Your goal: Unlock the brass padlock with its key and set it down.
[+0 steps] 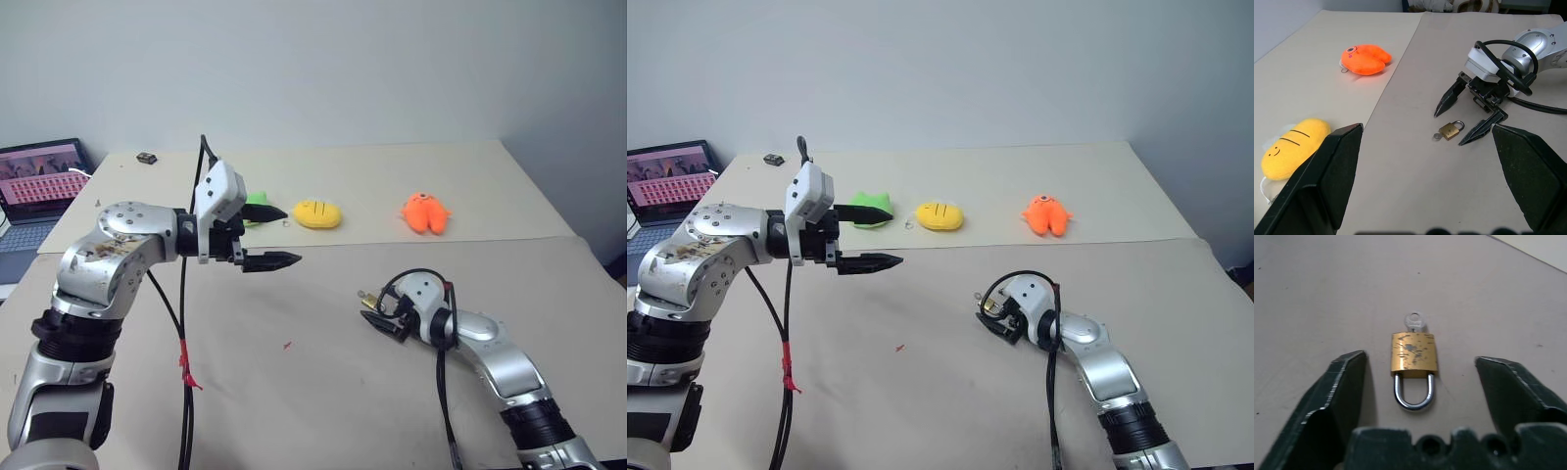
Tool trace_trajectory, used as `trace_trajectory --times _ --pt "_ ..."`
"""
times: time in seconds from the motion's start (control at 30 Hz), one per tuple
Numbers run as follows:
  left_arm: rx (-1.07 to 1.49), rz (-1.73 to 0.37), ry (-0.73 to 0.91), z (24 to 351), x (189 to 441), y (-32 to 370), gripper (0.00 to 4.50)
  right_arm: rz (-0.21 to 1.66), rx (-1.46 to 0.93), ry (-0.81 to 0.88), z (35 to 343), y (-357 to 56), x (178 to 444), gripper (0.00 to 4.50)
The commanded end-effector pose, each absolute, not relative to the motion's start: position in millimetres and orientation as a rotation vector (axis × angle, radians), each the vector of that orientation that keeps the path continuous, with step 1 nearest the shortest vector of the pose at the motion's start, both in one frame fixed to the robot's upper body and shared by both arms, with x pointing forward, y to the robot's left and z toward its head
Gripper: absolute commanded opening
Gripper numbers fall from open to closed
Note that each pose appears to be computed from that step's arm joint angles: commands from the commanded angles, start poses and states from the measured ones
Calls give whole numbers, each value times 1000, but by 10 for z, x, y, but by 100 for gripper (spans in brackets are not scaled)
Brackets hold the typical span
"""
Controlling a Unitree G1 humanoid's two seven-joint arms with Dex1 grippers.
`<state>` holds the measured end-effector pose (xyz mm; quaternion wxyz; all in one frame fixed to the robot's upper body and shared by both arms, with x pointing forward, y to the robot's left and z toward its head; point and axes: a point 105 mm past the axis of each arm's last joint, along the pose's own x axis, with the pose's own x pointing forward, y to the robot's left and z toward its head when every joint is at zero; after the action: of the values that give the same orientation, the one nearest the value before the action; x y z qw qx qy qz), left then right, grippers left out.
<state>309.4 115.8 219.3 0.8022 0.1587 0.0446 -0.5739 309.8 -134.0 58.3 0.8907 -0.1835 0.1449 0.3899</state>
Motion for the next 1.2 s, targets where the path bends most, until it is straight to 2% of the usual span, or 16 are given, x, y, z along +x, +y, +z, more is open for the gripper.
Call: trace_trajectory --times 0.03,0.17,0.2,0.3,0.47,0.57,0.73,0.93,1.2 --pt "362 -1209 49 2280 3095 1185 450 808 -420 298 615 -1346 3134 230" --pt "360 -1206 48 2279 3088 1191 450 809 -432 311 592 -1355 3126 101" --pt "357 -1206 48 2279 3086 1193 450 809 -434 312 590 -1359 3121 94" --pt "338 -1208 49 2288 3081 1200 450 821 -462 302 623 -1356 3109 94" --pt "237 -1228 57 2308 3081 1185 450 864 -549 163 1009 -1244 3180 94" --pt "145 -1264 118 2185 3061 1207 450 915 -758 57 1334 -1143 3204 94" --pt "-5 -1357 235 2027 3005 1242 450 1066 -914 -137 1743 -774 3029 94" --pt "-94 -1479 313 1974 2915 1202 450 1115 -1038 -231 1869 -662 2976 94" --pt "-50 -1555 370 1836 2815 1122 450 1122 -987 -236 1859 -582 2921 94"
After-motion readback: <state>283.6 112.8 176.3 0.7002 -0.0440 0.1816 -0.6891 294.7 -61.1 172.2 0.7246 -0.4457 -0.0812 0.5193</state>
